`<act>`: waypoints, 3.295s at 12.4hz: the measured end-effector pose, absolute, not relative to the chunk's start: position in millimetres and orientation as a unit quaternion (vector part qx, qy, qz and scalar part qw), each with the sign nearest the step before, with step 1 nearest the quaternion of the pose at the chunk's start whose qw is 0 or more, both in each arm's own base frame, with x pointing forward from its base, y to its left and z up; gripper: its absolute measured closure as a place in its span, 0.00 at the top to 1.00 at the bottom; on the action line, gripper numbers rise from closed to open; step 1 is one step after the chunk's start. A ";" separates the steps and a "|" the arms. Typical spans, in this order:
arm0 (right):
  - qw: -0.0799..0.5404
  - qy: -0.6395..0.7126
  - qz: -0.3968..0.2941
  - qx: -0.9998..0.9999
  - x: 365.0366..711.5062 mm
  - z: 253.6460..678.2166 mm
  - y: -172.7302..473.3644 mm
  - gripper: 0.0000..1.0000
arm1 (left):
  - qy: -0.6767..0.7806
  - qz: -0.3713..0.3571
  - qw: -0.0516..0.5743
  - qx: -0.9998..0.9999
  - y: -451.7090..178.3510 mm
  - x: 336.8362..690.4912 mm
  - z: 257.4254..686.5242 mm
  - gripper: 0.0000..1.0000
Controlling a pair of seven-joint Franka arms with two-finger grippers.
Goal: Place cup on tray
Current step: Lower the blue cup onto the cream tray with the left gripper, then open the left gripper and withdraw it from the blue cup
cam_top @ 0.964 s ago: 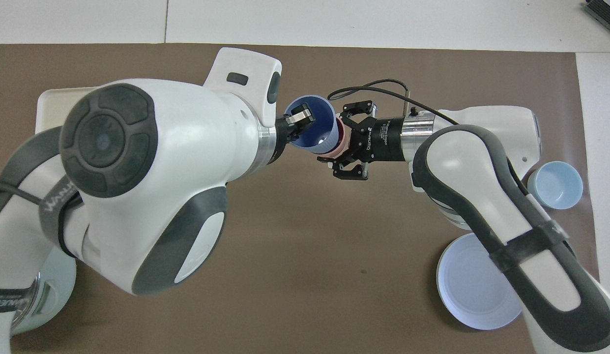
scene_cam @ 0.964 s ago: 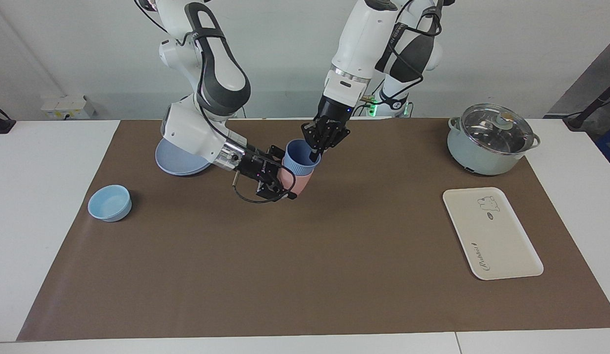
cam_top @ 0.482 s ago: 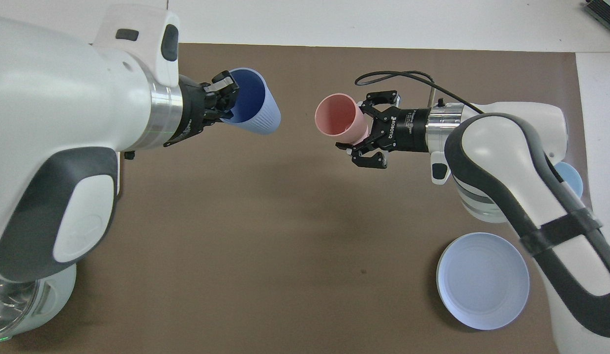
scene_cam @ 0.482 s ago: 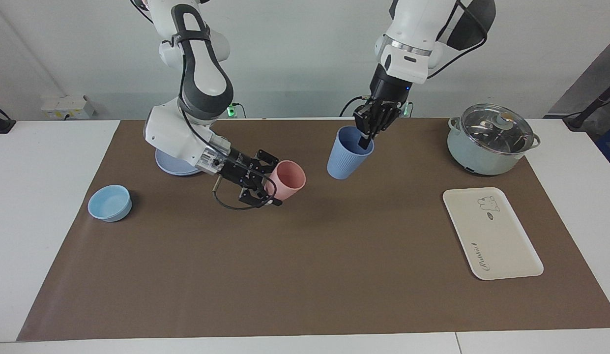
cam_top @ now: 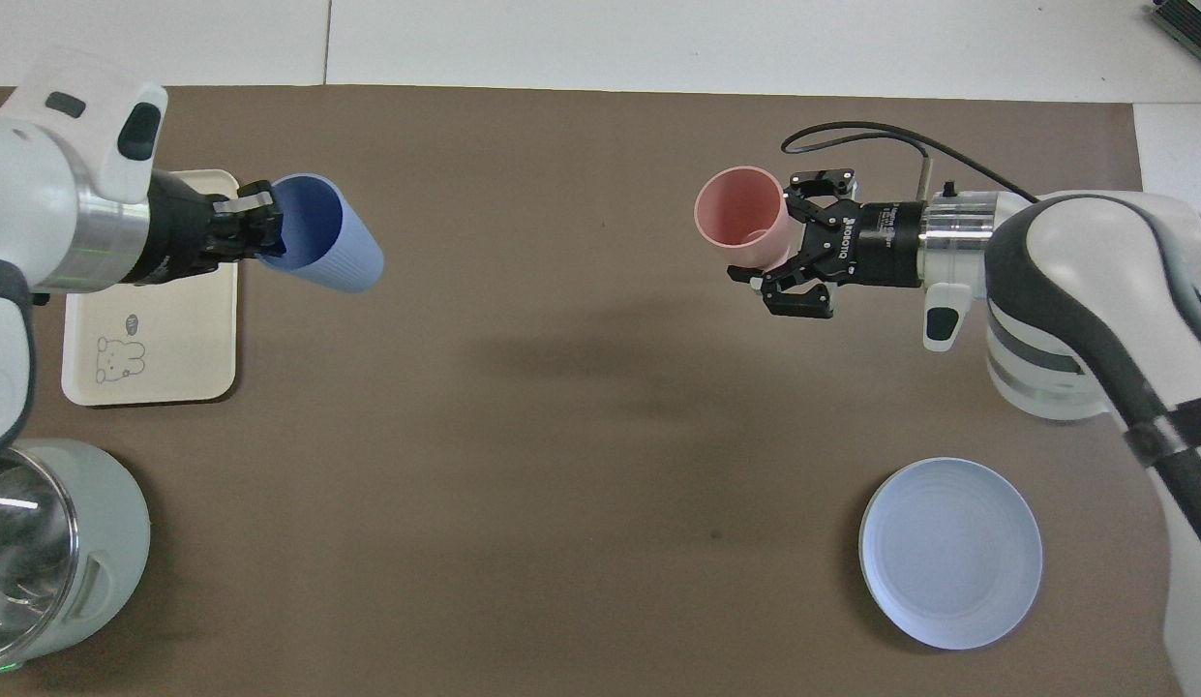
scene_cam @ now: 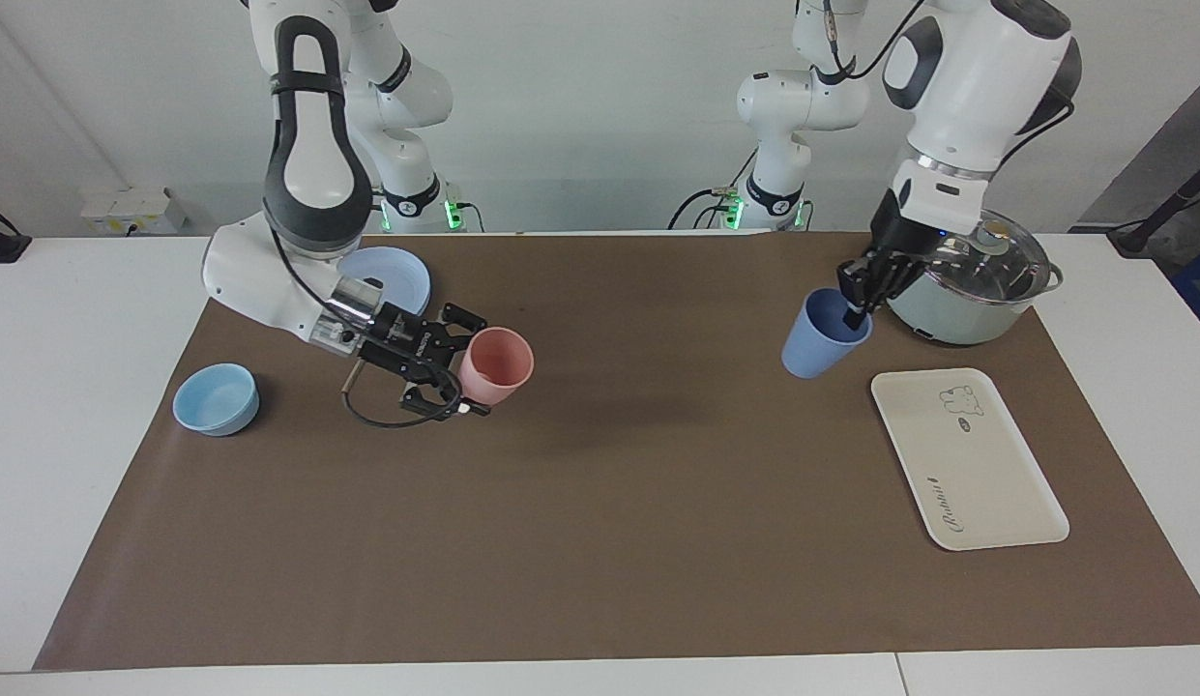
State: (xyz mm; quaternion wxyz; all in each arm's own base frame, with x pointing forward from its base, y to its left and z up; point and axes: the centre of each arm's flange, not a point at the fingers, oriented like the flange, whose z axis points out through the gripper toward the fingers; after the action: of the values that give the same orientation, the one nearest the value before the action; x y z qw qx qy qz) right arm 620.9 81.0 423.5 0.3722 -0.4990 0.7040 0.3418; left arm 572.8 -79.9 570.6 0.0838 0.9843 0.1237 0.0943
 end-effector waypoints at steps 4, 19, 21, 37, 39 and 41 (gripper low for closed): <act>0.400 0.668 0.359 -0.515 601.4 384.0 7.6 0.76 | 0.066 0.101 0.059 0.991 38.4 585.6 509.2 0.06; 0.449 0.625 0.386 -0.509 566.4 241.5 -106.7 0.76 | -0.003 0.130 0.089 0.988 135.9 611.6 409.6 0.67; 0.459 0.622 0.386 -0.504 556.9 230.8 -106.3 0.76 | -0.069 0.093 0.053 0.992 110.0 606.9 450.6 0.94; 0.478 0.621 0.381 -0.491 518.8 200.4 -96.8 0.76 | -0.083 -0.016 0.021 0.996 -61.7 527.0 594.6 1.00; 0.488 0.608 0.363 -0.510 515.9 198.6 -96.9 0.96 | -0.076 -0.020 0.017 0.997 -50.5 522.2 627.5 1.00; 0.490 0.606 0.360 -0.513 513.6 197.2 -97.2 0.99 | -0.073 -0.020 0.011 0.997 -45.2 523.3 645.7 1.00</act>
State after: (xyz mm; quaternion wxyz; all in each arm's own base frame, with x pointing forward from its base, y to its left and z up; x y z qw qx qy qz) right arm 513.6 -97.2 197.2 0.4903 -0.5128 0.6059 0.3600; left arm 523.3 -45.2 645.7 0.0110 0.9971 -0.0731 -0.0198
